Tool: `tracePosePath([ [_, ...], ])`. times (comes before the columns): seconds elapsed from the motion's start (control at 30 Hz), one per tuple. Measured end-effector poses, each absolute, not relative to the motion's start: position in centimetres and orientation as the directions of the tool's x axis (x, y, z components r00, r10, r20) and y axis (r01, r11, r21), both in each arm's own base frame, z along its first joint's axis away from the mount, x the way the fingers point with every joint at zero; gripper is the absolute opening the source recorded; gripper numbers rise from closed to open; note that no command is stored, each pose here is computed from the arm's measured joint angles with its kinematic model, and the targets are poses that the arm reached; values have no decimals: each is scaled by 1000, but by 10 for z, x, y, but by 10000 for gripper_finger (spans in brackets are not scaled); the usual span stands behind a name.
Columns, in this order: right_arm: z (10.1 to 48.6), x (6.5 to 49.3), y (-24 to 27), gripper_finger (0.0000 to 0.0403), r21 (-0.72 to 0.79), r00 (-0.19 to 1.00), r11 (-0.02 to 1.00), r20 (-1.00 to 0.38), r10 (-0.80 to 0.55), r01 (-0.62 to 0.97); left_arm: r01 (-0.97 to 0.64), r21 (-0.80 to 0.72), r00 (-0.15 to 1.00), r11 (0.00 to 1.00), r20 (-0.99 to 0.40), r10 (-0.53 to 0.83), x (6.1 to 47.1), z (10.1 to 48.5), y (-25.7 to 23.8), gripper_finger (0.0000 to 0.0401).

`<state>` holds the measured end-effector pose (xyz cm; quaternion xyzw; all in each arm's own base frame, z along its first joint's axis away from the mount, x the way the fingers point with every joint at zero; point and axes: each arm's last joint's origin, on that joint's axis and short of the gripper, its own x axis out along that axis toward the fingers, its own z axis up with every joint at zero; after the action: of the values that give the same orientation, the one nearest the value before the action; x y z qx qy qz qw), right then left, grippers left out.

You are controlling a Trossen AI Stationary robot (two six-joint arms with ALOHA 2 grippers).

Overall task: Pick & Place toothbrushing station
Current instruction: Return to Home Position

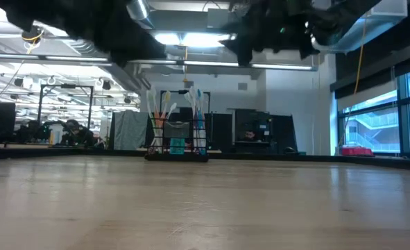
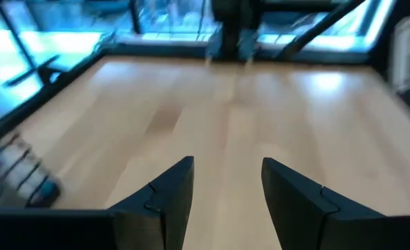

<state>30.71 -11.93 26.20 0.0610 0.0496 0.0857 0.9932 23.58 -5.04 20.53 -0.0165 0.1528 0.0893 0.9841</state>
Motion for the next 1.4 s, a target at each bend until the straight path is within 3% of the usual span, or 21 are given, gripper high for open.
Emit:
tracePosePath([
  [0.13,289,291,-109,215,114,952,947,-23,304,-300,-118,-27,969,993,-221,110,230,222,-50,166],
  [0.33,322,264,-95,215,94,937,932,21,349,-350,-88,-41,994,995,-68,85,206,258,-45,166],
  [0.73,349,203,-50,215,56,917,922,-96,386,-382,86,-41,996,995,10,-86,155,287,-36,166],
  [1.0,353,170,-28,215,22,934,940,-103,341,-341,90,-76,996,993,-12,-91,143,264,-33,166],
  [1.4,296,147,-18,215,20,974,976,-62,219,-218,101,-150,995,983,31,-98,125,199,-28,166],
])
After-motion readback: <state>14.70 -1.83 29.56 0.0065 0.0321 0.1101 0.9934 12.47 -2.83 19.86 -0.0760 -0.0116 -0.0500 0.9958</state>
